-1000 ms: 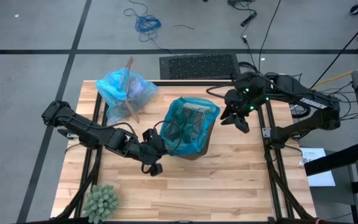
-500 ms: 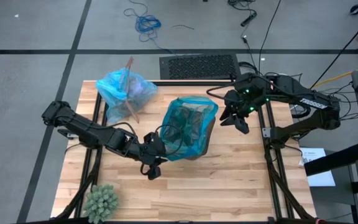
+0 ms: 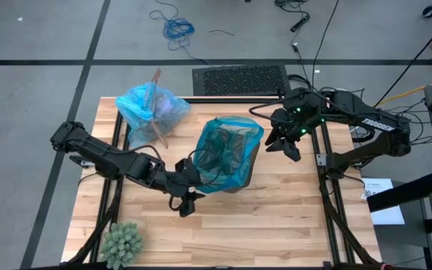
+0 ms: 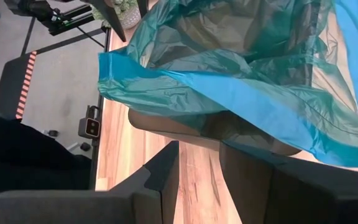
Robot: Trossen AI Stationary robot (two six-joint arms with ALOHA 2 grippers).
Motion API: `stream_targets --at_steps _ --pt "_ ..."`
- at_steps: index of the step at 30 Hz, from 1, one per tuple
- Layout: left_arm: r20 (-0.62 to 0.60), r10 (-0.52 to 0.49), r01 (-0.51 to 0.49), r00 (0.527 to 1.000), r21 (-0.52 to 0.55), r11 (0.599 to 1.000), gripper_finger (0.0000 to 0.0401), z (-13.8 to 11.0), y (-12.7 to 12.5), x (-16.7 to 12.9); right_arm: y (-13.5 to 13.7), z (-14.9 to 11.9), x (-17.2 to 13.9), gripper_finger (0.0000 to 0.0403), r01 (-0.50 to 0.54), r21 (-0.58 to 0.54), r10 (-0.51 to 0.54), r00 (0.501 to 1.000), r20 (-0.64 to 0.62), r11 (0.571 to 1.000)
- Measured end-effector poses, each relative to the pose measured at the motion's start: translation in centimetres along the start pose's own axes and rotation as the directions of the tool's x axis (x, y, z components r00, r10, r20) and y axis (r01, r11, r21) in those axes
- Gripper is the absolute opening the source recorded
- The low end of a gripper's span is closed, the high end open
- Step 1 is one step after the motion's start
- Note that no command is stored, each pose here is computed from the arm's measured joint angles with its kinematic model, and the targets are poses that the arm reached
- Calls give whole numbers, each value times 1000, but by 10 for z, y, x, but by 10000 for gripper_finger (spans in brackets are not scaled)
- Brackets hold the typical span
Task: Place trash/remove bag and relplace
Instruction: Insert the blue trash bag into the black trash bin
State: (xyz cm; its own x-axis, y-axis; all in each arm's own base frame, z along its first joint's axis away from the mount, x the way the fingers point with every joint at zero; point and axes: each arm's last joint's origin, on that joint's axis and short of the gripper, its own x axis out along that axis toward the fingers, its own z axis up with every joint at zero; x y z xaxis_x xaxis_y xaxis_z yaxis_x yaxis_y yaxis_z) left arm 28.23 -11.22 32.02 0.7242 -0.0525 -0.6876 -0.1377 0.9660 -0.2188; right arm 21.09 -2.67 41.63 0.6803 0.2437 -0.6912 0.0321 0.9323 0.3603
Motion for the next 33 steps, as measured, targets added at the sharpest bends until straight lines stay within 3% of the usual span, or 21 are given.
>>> stream_targets --at_steps 20,33 --pt "5 -29 29 1000 -4 1000 186 5 -1 -7 0 0 0 107 -2 0 2 1000 -2 1000" --pt "-13 -18 19 1000 52 998 186 16 -3 -24 0 0 0 107 -2 0 2 1000 -2 1000"
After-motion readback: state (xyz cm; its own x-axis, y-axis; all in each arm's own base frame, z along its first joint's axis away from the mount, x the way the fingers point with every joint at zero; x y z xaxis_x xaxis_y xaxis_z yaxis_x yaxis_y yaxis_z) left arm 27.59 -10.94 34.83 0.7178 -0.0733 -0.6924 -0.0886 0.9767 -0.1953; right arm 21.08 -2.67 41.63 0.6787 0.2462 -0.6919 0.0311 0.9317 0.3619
